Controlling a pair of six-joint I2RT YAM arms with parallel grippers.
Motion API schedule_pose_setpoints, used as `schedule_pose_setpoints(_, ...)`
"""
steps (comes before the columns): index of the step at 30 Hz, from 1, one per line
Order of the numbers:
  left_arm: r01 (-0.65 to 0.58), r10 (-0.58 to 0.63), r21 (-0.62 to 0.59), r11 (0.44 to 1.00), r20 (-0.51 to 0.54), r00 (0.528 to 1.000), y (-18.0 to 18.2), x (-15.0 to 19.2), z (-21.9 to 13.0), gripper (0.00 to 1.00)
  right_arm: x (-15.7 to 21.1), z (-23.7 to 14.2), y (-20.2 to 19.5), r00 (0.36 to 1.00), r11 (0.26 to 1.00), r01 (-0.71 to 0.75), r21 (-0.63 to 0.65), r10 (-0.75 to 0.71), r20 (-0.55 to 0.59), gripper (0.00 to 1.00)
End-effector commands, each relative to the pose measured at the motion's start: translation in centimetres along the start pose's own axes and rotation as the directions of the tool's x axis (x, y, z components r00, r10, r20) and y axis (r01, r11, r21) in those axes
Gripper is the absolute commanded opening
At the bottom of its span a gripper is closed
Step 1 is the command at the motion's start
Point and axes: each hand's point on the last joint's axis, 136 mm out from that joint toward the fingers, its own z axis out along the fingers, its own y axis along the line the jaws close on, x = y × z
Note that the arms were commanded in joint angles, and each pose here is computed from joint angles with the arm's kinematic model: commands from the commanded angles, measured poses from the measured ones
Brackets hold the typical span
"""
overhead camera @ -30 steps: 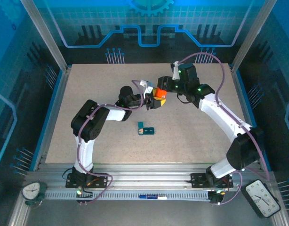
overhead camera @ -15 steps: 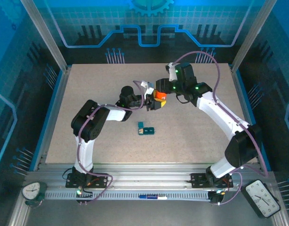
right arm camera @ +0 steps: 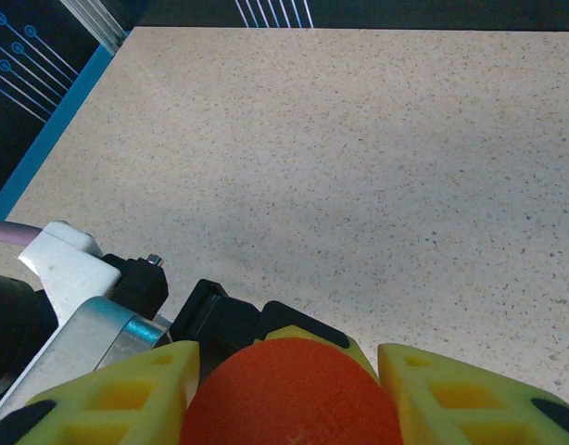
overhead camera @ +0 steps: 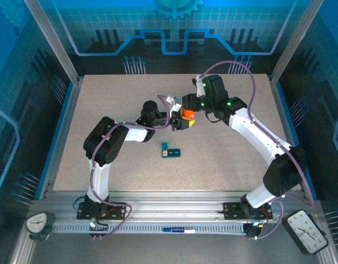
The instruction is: Sort the pills into containers
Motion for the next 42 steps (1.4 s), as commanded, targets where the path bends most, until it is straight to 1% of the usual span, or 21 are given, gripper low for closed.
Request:
schedule_pose_setpoints(1, -0.181, 0.187, -0.052, 0.982, 0.178, 0.966, -0.7, -8.6, -1.5, 0.0, 9.1, -0.3, -4.4, 0.94, 0.985, 0.065, 0.157, -0.008, -0.34, 0.36)
schedule_pose_setpoints(9, -0.17, 0.175, -0.045, 0.984, 0.166, 0.97, -0.6, -8.3, -1.6, 0.0, 9.2, -0.5, -4.2, 0.941, 0.99, 0.035, 0.133, 0.012, -0.338, 0.37)
schedule_pose_setpoints(15, -0.155, 0.158, -0.032, 0.987, 0.148, 0.976, -0.5, -8.0, -1.4, 0.0, 8.1, -0.7, -3.0, 0.946, 0.996, -0.002, 0.089, 0.03, -0.322, 0.38)
schedule_pose_setpoints(22, -0.136, 0.138, -0.023, 0.99, 0.106, 0.985, -0.4, -7.4, -1.5, 0.0, 7.9, -1.3, -4.1, 0.943, 0.993, 0.012, 0.116, 0.028, -0.332, 0.37)
schedule_pose_setpoints(29, -0.123, 0.123, -0.003, 0.992, 0.097, 0.988, -0.4, -7.4, -1.3, 0.0, 8.4, -0.9, -4.0, 0.937, 0.995, 0.002, 0.101, 0.033, -0.348, 0.37)
schedule_pose_setpoints(33, -0.116, 0.115, 0.01, 0.993, 0.08, 0.99, -0.4, -7.2, -1.2, 0.0, 8.1, -0.8, -3.7, 0.938, 0.996, -0.006, 0.089, 0.036, -0.346, 0.42)
schedule_pose_setpoints(37, -0.105, 0.104, 0.015, 0.994, 0.068, 0.992, -0.3, -6.7, -1.1, 0.0, 7.0, -1.0, -3.0, 0.944, 0.998, -0.03, 0.064, 0.049, -0.327, 0.48)
schedule_pose_setpoints(42, -0.097, 0.096, 0.013, 0.995, 0.063, 0.993, -0.1, -6.2, -1.0, 0.0, 5.5, -1.3, -2.0, 0.95, 0.998, -0.059, 0.025, 0.064, -0.306, 0.51)
